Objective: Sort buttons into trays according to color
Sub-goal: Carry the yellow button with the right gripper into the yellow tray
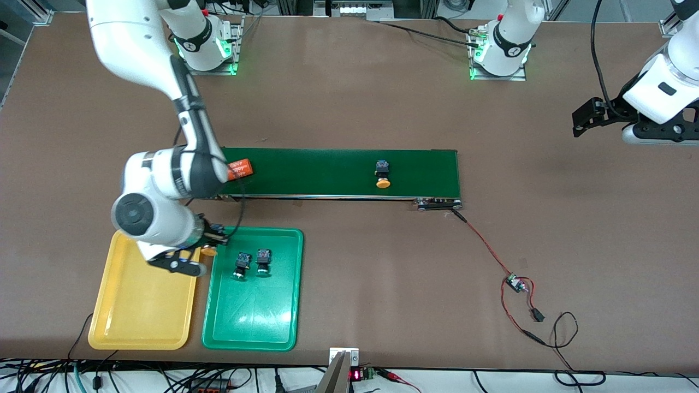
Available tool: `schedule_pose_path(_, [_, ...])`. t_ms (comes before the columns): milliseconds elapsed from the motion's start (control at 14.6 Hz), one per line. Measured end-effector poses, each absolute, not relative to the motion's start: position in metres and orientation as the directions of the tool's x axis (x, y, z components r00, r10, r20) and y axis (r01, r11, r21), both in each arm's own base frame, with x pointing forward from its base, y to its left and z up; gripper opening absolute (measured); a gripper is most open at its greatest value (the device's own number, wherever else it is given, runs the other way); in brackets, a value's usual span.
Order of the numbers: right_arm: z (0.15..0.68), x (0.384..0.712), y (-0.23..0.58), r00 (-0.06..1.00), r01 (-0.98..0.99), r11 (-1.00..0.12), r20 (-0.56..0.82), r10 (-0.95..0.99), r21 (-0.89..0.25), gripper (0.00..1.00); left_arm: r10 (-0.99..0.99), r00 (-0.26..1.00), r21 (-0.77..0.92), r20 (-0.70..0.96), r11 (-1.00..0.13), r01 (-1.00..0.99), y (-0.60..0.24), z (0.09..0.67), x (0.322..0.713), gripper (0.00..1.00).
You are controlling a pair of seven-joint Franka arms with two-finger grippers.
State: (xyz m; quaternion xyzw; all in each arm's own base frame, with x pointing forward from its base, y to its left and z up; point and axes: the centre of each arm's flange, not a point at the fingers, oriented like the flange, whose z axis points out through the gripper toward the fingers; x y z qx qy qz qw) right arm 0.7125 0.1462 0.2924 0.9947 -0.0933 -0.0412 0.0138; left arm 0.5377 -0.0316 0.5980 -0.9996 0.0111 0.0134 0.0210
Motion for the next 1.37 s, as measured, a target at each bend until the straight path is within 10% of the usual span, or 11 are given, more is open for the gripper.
schedule_pose_path(891, [0.185,0.741,0.052,0.997,0.065,-0.992,0.031,0.068,0.107,0.44,-0.099,0.995,-0.038,-0.032,-0.994,-0.101,-0.008,0.598,0.539,1.0])
schedule_pose_path(1370, [0.234,0.75,0.059,0.996,0.071,-0.993,0.055,0.077,0.092,1.0,-0.104,0.994,-0.039,-0.028,-0.994,-0.105,-0.009,0.599,0.539,1.0])
